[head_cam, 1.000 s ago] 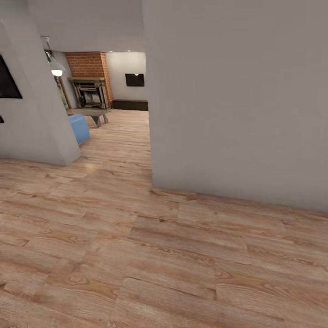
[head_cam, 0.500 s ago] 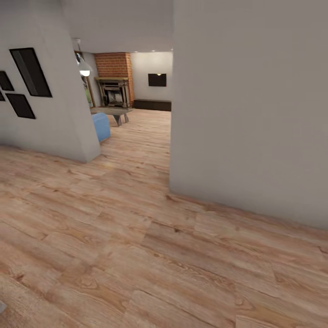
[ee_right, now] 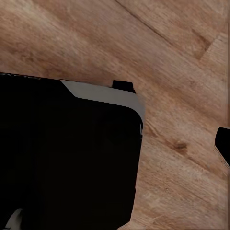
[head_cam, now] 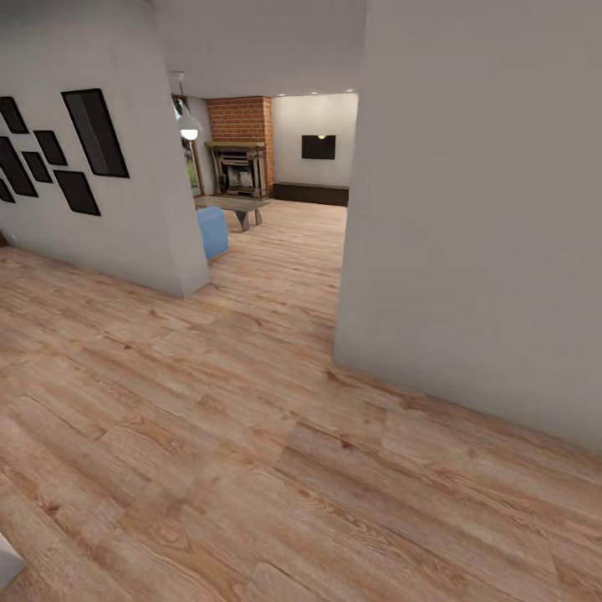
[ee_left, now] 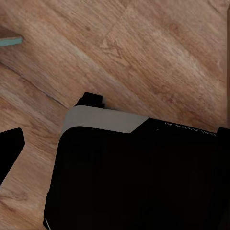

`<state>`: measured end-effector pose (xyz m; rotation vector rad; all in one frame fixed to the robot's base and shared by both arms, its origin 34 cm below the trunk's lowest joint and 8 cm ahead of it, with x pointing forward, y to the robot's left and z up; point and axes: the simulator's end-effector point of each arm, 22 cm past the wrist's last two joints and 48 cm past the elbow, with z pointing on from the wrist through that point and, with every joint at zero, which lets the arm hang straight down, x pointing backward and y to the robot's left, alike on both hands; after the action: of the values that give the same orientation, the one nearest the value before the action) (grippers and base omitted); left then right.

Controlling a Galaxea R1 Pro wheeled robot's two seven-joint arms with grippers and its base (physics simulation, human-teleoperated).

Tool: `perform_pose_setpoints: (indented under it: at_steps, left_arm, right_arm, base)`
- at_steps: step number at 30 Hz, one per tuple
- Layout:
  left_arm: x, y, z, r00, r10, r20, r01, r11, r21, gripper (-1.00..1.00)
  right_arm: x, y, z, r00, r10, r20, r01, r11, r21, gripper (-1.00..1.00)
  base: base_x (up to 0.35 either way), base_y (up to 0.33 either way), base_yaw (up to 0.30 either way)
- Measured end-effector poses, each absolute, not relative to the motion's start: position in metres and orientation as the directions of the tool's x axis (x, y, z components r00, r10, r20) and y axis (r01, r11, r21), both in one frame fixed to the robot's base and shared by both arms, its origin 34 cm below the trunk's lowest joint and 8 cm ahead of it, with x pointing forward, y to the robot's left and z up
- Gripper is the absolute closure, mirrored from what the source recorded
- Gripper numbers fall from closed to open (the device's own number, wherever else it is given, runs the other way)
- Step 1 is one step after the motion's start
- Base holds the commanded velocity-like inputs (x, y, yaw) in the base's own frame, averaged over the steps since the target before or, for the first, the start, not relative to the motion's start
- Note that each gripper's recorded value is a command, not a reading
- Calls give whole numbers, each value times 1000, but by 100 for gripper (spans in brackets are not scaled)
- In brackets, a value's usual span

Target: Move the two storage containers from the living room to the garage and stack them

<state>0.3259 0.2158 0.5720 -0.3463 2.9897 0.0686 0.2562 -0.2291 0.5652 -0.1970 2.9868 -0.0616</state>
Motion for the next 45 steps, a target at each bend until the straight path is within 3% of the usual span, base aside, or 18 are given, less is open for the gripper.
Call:
perform_pose_setpoints:
  at_steps: [45]
  left_arm:
    - [326,216,572,-965,-223,-135,-229,973,30,-100]
  right_arm:
    - [256,-229,565,-980,-134,-144,-128,990,-50,-100]
  base:
    - [319,0,0]
